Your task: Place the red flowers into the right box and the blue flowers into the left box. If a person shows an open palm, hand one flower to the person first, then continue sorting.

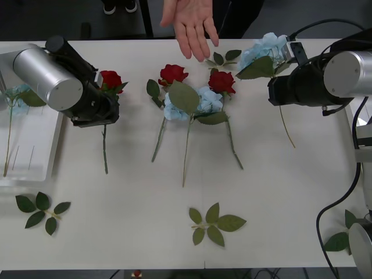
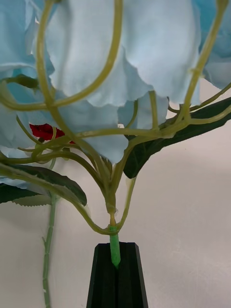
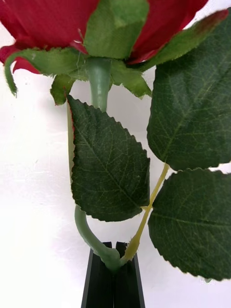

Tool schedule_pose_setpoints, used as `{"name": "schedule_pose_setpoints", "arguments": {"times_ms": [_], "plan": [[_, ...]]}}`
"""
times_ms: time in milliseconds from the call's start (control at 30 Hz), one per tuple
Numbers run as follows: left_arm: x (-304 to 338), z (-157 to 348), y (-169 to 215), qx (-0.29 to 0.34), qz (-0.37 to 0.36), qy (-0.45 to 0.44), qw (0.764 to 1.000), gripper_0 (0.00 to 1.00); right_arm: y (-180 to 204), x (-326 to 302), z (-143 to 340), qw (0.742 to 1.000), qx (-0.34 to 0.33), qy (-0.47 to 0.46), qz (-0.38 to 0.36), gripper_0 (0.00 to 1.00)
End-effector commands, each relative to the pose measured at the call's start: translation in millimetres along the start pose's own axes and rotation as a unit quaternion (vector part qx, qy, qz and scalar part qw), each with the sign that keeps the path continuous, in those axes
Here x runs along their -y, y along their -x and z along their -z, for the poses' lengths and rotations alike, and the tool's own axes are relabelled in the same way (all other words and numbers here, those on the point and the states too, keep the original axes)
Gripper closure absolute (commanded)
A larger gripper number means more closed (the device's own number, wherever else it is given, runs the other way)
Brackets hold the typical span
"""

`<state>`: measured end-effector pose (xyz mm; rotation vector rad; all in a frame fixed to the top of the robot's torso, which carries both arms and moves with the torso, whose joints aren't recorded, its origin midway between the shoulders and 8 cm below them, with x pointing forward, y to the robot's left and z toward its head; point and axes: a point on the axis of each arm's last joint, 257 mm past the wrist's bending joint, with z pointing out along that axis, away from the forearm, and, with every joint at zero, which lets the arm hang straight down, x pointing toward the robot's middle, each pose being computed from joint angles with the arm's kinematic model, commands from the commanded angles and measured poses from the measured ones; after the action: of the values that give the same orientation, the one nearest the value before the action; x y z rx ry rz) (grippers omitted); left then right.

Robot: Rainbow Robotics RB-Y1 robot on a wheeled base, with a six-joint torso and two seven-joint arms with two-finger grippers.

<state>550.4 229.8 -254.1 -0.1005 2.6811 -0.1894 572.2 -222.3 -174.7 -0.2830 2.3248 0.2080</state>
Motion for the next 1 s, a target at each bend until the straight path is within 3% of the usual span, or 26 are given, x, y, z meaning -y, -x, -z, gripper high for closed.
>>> {"name": "schedule_pose_setpoints", "arguments": {"times_ms": [33, 400, 600, 767, 1000], "plan": [[-4, 11, 16, 0.015, 0.016, -0.006, 1.0, 1.0, 43, -24, 35, 0.998, 0.051, 0.02, 0.009, 1.0], [-12, 10, 19, 0.018, 0.02, 0.001, 1.0, 1.0, 78, -57, 148, 0.982, 0.161, 0.091, 0.026, 1.0], [-11, 10, 19, 0.017, 0.02, 0.001, 1.0, 1.0, 78, -85, 208, 0.965, 0.231, 0.109, 0.055, 1.0], [-11, 10, 18, 0.017, 0.018, 0.0, 1.0, 1.0, 84, -125, 247, 0.945, 0.296, 0.114, 0.082, 1.0], [-10, 10, 18, 0.016, 0.018, 0.0, 1.0, 1.0, 115, -162, 265, 0.902, 0.397, 0.149, 0.087, 1.0]]}}
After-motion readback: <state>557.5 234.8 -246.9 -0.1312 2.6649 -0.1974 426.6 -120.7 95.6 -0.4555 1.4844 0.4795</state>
